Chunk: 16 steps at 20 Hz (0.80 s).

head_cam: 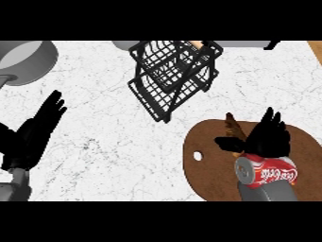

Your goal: Pick the croissant from the cutting board and place it in the tiered basket

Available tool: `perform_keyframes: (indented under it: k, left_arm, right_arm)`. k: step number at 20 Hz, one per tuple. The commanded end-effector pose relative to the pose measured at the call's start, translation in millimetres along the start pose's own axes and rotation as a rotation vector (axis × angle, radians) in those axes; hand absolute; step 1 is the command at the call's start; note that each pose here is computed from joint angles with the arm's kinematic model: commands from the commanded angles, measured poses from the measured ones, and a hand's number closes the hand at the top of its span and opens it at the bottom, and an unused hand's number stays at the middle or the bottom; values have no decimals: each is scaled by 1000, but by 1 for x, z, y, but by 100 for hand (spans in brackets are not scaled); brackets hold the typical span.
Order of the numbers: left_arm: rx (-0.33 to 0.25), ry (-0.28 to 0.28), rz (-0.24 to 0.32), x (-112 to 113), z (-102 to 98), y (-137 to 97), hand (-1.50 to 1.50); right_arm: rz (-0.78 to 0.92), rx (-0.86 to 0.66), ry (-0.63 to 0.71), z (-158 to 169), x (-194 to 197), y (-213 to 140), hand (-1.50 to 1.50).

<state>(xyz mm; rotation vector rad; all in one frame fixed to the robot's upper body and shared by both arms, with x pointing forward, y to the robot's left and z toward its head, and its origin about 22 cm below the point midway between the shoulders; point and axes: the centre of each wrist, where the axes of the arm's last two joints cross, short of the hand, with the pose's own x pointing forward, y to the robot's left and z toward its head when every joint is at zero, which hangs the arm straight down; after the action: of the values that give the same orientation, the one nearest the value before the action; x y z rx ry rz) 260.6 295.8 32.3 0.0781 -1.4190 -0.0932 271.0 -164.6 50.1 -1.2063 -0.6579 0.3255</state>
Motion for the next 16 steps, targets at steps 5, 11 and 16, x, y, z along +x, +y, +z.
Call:
perform_keyframes:
  k: [5,11,16]
  left_arm:
    - [-5,0,-5,6,13,-3,0]
    - [-15,-8,-4,-11,10,-12,0]
    - [3,5,-1,-9,9,-3,0]
  right_arm:
    - [81,19,201,-5,-8,-7,-150]
    - [136,193,190,-10,-4,19,150]
    - [223,161,137,0,-23,27,150]
